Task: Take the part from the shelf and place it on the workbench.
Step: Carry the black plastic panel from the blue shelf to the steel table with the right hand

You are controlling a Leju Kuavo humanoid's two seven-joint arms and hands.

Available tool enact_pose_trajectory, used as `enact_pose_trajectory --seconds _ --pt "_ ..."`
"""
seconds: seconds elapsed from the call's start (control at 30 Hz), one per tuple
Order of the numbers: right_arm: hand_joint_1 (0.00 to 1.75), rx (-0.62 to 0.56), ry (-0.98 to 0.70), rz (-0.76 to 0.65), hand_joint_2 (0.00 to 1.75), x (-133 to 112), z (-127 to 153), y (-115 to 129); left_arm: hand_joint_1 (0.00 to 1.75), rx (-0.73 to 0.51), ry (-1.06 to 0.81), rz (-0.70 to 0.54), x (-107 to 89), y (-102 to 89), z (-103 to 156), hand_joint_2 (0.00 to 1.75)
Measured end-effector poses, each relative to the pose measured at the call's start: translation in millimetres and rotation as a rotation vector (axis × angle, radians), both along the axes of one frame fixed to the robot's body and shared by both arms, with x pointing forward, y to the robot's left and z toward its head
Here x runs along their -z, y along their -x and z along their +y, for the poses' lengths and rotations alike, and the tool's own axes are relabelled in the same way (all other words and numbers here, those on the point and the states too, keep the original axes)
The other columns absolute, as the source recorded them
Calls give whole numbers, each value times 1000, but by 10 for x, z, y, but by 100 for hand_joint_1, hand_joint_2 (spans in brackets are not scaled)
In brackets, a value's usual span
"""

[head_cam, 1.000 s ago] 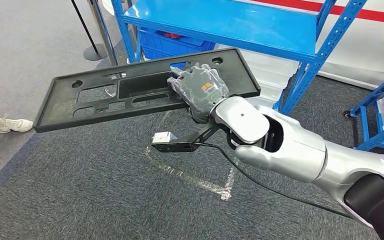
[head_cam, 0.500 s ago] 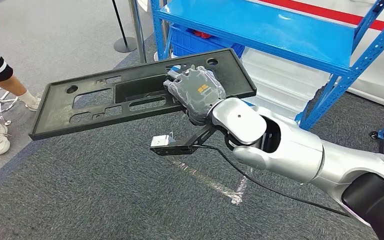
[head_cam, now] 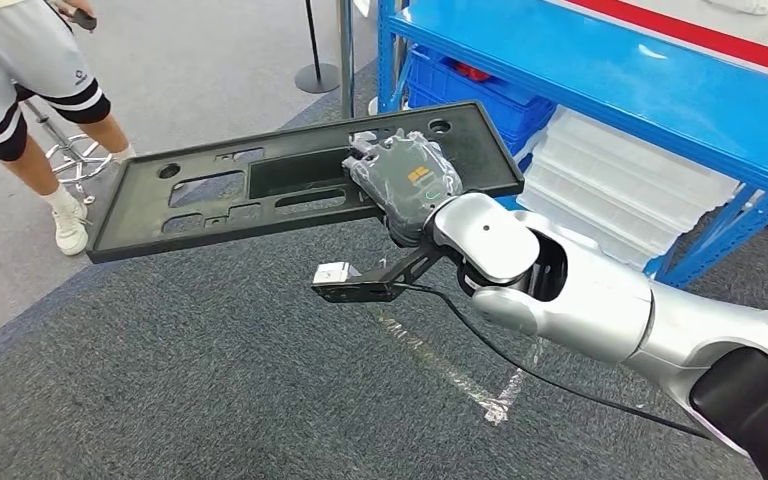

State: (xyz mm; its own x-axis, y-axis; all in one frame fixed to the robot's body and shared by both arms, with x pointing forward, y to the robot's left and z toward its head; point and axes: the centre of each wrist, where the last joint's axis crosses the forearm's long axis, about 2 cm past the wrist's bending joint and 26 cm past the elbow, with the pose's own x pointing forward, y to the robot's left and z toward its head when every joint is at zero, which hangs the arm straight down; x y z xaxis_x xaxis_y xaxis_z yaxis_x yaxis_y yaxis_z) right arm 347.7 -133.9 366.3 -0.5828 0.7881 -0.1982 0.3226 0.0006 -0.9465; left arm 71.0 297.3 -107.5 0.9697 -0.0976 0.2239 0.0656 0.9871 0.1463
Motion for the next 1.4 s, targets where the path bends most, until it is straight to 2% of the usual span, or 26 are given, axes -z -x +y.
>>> enact_pose_trajectory --seconds 0.4,0.53,0.8,1.07,1.4 --pt "175 20 -3 -13 175 -79 20 -62 0 -29 -12 24 -5 -29 28 175" --pt "175 47 -4 11 175 -83 6 -92 0 -46 -71 47 -2 1 45 175" --pt "175 116 -4 30 175 -90 -138 -229 0 -36 -117 41 -4 7 52 175" --pt "175 171 -10 25 175 -240 -186 -296 0 -60 -93 74 3 40 11 175" --pt "175 282 19 38 175 -400 -405 -415 0 -52 -81 50 7 58 -1 175"
